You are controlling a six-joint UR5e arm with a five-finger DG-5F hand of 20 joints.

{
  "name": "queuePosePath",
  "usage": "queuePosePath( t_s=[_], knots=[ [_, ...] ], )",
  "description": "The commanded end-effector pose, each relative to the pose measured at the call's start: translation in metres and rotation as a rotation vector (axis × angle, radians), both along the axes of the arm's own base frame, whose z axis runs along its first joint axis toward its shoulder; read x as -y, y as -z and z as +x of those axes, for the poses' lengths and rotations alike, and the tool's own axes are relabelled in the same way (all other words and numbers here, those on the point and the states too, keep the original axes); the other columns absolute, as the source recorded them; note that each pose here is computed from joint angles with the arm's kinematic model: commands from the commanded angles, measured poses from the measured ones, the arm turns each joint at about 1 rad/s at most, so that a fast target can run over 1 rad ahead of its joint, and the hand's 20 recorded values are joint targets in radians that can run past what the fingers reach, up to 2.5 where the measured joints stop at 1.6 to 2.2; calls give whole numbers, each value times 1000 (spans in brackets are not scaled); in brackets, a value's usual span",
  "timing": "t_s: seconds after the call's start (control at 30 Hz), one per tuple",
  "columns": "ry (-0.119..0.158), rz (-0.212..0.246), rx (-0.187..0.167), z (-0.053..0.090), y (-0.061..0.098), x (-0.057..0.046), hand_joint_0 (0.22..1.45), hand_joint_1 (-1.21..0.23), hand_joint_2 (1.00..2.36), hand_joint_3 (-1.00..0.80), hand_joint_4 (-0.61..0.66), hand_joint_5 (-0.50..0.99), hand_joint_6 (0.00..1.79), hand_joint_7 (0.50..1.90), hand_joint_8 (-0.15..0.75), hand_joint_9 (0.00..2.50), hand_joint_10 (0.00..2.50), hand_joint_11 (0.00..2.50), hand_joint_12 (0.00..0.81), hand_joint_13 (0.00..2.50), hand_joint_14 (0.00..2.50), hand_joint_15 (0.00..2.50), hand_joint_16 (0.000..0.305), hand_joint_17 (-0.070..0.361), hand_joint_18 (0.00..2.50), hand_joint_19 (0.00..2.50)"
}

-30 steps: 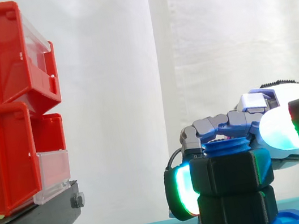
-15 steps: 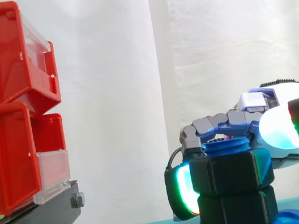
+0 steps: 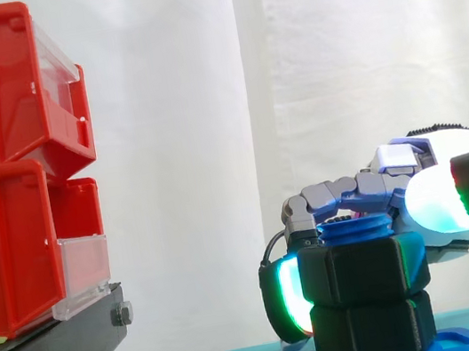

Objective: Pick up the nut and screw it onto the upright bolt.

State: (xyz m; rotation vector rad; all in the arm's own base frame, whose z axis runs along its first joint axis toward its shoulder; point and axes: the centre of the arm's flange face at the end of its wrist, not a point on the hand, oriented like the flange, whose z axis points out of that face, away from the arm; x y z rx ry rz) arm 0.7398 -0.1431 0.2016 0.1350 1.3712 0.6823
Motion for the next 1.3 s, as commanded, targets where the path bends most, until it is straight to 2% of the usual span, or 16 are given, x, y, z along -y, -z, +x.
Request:
queuePosePath(
  t_s=[0.0,0.2,0.43,0.47,0.6,0.63,0.67,0.8,0.83,0.97,1.03,1.07,1.1,1.17,1.23,1.27],
  knots=[
    [-3,-3,14,2,-10,6,455,-346,1000,-500,102,94,501,1439,160,1400,0,14,293,787,0,11,38,85,482,124],
    [-32,-12,-8,3,-19,12,452,-338,1000,-500,105,96,501,1435,154,1413,0,10,290,798,0,8,38,85,516,144],
    [-26,-11,-41,1,-28,20,445,-324,1000,-500,104,96,501,1430,153,1424,0,3,287,813,0,8,38,86,528,152],
    [-25,-15,-37,-1,-39,22,445,-322,1000,-500,100,95,501,1435,154,1424,0,8,289,812,0,8,38,87,529,155],
    [-28,-24,-30,-6,-56,25,439,-313,1000,-500,94,79,502,1393,193,1380,2,16,301,776,0,16,41,92,497,162],
    [-24,-29,-22,-12,-73,30,438,-312,1000,-500,94,77,502,1393,200,1379,0,21,306,773,0,16,41,93,487,161],
    [-22,-31,-20,-15,-81,32,436,-309,1000,-500,103,72,502,1389,203,1373,0,34,312,764,0,20,42,95,476,166],
    [-16,-38,-11,-21,-98,36,431,-312,1000,-500,119,56,502,1365,227,1340,0,40,324,749,2,31,45,101,450,162],
    [-8,-45,-11,-26,-111,39,426,-319,1000,-500,138,40,503,1333,236,1323,0,71,329,739,0,34,46,104,435,163],
    [5,-49,-40,-37,-128,41,418,-365,1000,-500,192,-17,504,1184,260,1264,3,107,340,703,0,46,49,111,398,165],
    [42,-37,-74,-41,-132,42,418,-389,1000,-500,212,-48,504,1098,270,1244,5,120,345,698,2,52,50,112,398,174],
    [42,-37,-74,-41,-132,42,418,-398,1000,-500,213,-62,504,1070,274,1243,6,141,346,697,1,53,50,113,399,176],
    [77,-27,-85,-42,-135,44,418,-400,1000,-500,217,-68,504,1054,275,1240,5,149,349,688,1,51,50,113,399,175],
    [126,-11,-94,-43,-139,47,422,-422,1000,-500,218,-94,504,990,280,1206,5,161,351,684,2,68,51,114,388,182],
    [195,30,-116,-44,-142,50,424,-430,1000,-500,221,-108,504,962,275,1148,5,149,350,669,2,62,51,114,385,184],
    [212,48,-126,-45,-143,50,425,-437,1000,-500,212,-118,503,943,276,1127,5,140,350,652,2,64,51,115,374,187]
  ],
)
